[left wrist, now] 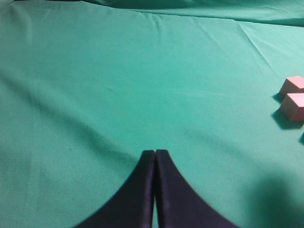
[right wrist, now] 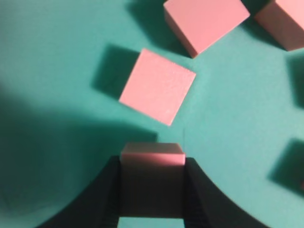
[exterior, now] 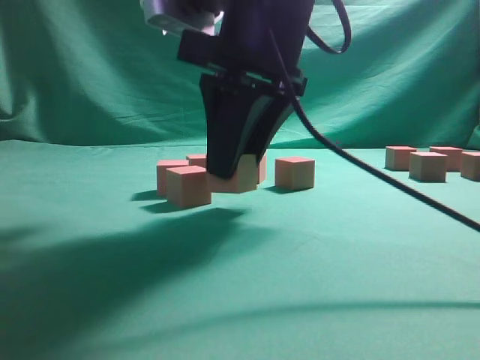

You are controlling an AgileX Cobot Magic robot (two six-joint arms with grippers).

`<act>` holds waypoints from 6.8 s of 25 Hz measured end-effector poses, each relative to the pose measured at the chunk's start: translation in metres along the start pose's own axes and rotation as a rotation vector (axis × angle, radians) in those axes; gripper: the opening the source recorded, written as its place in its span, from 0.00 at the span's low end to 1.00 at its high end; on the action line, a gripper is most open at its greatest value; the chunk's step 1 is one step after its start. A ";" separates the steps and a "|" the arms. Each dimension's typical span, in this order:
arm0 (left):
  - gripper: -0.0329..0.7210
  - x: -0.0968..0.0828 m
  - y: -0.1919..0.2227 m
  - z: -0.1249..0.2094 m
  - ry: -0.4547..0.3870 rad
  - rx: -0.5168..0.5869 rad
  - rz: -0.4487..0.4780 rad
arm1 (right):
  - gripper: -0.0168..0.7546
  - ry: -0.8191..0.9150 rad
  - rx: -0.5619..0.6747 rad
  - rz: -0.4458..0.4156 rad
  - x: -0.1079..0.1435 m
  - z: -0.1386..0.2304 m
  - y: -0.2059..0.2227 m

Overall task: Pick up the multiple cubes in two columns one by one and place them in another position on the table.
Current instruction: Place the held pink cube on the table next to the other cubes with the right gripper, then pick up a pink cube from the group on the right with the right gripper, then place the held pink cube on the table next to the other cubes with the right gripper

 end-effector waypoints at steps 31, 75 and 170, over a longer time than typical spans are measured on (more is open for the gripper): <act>0.04 0.000 0.000 0.000 0.000 0.000 0.000 | 0.36 0.020 0.002 -0.013 -0.002 -0.001 0.018; 0.04 0.000 0.000 0.000 0.000 0.000 0.000 | 0.76 0.987 -0.015 0.270 -0.179 0.147 -0.101; 0.04 0.000 0.000 0.000 0.000 0.000 0.000 | 0.37 0.507 -0.068 0.190 0.007 0.042 -0.004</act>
Point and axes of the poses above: a point on each arm's last joint axis where the gripper is mounted, y pointing out along that axis toward the gripper, x along the wrist's bending axis when the last joint is at zero, z = x × y, the point moved 9 cm from there along y, pointing out along that axis toward the gripper, and after that the axes turned 7 degrees about -y, right-handed, at the moved point
